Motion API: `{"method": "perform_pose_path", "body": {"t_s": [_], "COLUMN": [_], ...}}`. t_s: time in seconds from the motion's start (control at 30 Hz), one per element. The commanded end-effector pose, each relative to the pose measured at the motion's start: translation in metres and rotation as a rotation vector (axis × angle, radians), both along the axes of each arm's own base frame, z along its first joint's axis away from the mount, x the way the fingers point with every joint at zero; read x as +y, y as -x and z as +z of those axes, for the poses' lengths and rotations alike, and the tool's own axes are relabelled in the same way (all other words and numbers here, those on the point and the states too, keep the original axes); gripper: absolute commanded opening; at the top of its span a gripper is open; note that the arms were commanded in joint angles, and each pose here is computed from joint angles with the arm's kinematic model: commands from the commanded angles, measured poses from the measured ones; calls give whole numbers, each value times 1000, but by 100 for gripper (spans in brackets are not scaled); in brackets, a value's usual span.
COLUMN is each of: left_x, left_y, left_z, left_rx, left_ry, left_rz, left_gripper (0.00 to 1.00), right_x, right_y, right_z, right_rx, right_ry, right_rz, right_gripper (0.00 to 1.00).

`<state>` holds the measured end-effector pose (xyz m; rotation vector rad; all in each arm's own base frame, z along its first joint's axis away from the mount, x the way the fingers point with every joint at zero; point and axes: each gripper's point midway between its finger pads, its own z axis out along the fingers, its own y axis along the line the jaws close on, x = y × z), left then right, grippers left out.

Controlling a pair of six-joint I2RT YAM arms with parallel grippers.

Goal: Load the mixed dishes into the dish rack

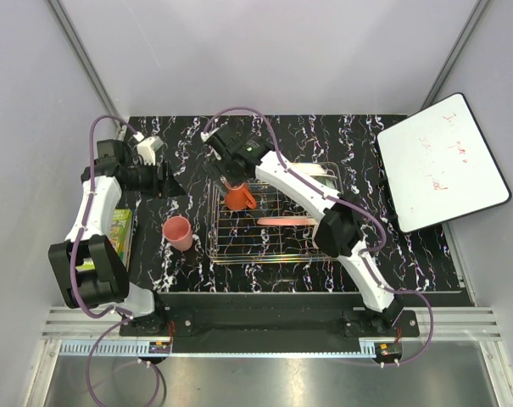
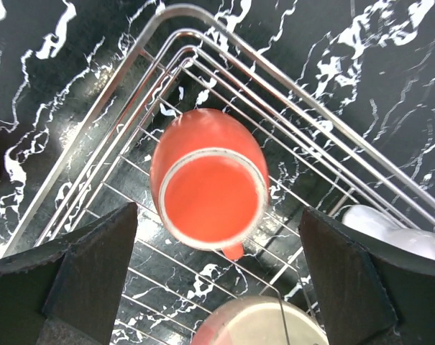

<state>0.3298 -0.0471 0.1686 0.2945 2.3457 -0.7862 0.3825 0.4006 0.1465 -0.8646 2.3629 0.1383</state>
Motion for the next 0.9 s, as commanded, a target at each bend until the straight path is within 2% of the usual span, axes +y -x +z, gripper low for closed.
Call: {"method": "perform_pose_path", "body": {"t_s": [0.0,0.13,0.3,0.47,0.57,0.67,0.73,0.77,0.8,0.87], "left_x": [6,22,32,32,30,30,29,29,30,30], "left_y": [0,16,36,51,53,55,58,60,61,65], "left_z": [3,-23,-34,-32,-30,-35,-40,-42,-44,-49], "left_rx": [-62,-36,-26,-39,-32,-16,-3,3,9,21], "left_ry": [-61,-199,-295,-319,-314,-308,-306,-308,-310,-311], "left_rz": [-30,-66,-105,-128,-136,-140,-150,-151,-154,-159], "left_gripper": [75,75,74,74,73,72,71,70,71,71], "right_x": [-5,-24,-39,-50,-65,-79,-79,-71,-64,-69], "right_y": [1,5,14,20,18,16,30,29,38,44], "right_z": [70,121,144,155,167,184,163,172,164,152], "right_rx": [-130,-225,-249,-300,-347,-378,-351,-386,-366,-373], "right_ry": [-73,-111,-152,-240,-284,-424,-466,-535,-542,-515], "right_rz": [7,-29,-69,-122,-229,-426,-345,-310,-229,-191], "right_gripper": [100,100,100,100,100,100,100,100,100,100]}}
